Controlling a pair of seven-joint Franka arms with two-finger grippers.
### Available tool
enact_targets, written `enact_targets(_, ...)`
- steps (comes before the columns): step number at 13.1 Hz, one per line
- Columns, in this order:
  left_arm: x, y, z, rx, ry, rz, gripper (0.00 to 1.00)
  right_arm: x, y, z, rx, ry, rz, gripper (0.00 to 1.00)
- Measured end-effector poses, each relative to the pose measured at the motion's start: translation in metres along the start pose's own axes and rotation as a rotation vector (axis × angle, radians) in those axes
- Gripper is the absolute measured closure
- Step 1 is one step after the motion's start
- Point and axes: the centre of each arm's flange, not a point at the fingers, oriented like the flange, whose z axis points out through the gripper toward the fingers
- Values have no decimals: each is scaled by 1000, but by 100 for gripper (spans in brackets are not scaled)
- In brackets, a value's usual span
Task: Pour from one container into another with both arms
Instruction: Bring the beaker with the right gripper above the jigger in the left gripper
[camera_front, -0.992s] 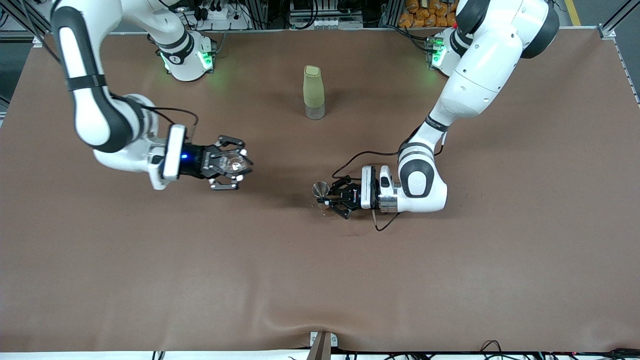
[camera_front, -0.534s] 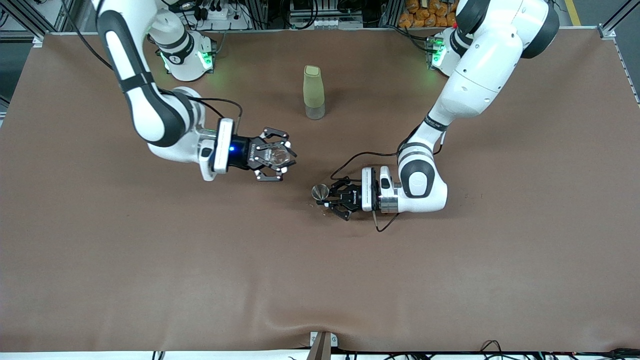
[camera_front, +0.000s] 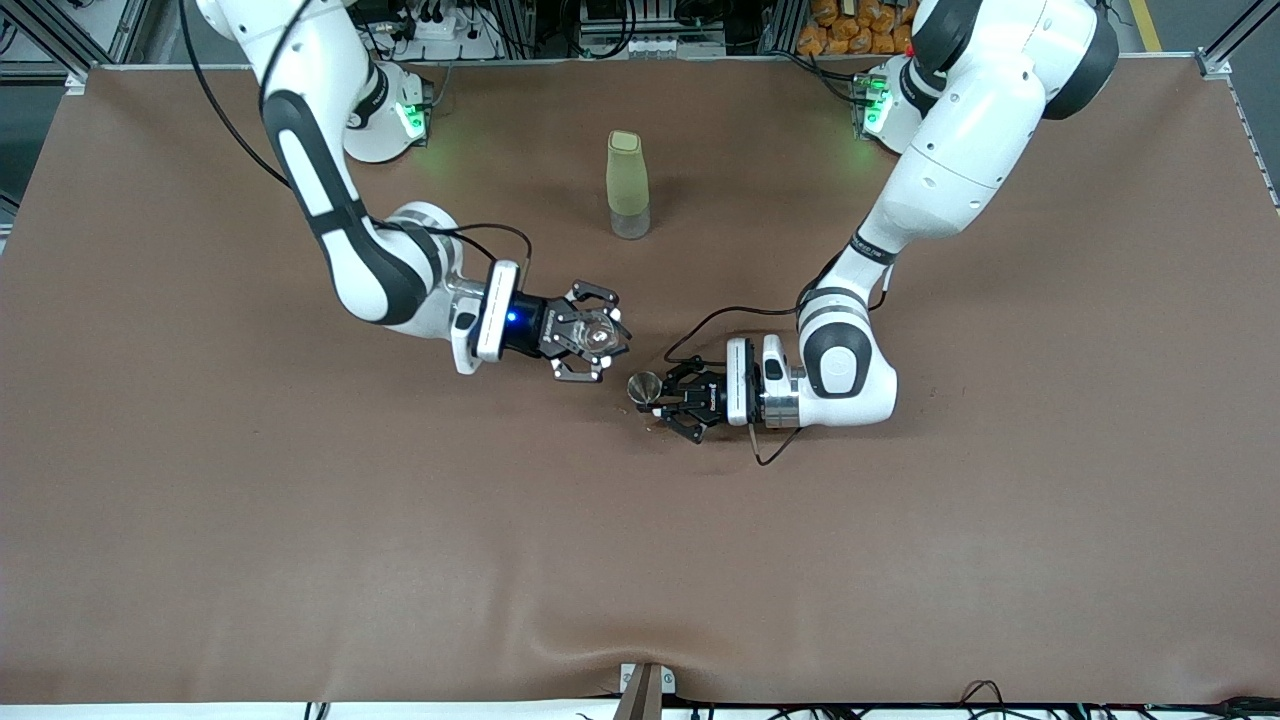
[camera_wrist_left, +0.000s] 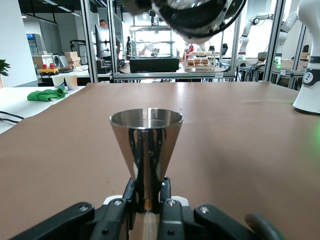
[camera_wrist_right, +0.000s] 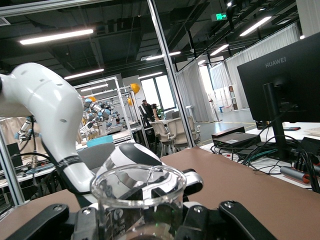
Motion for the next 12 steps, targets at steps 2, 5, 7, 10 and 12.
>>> enact_targets(2,-1,0,0,0,0,-2,79,-11,6,8,-9,11,0,82)
enact_targets(5,-2,1,0,0,-1,-3,79,-20,13,20,-17,27,9,82)
enact_targets(7,-2,1,1,11,9,-18,79,-28,7,35,-22,52,31,82)
enact_targets(10,-7,6,4,13,15,-43,79,-44,-6,56,-16,63,54,82)
enact_targets(12,-9,7,3,13,14,-54,79,-49,-8,60,-15,59,55,82)
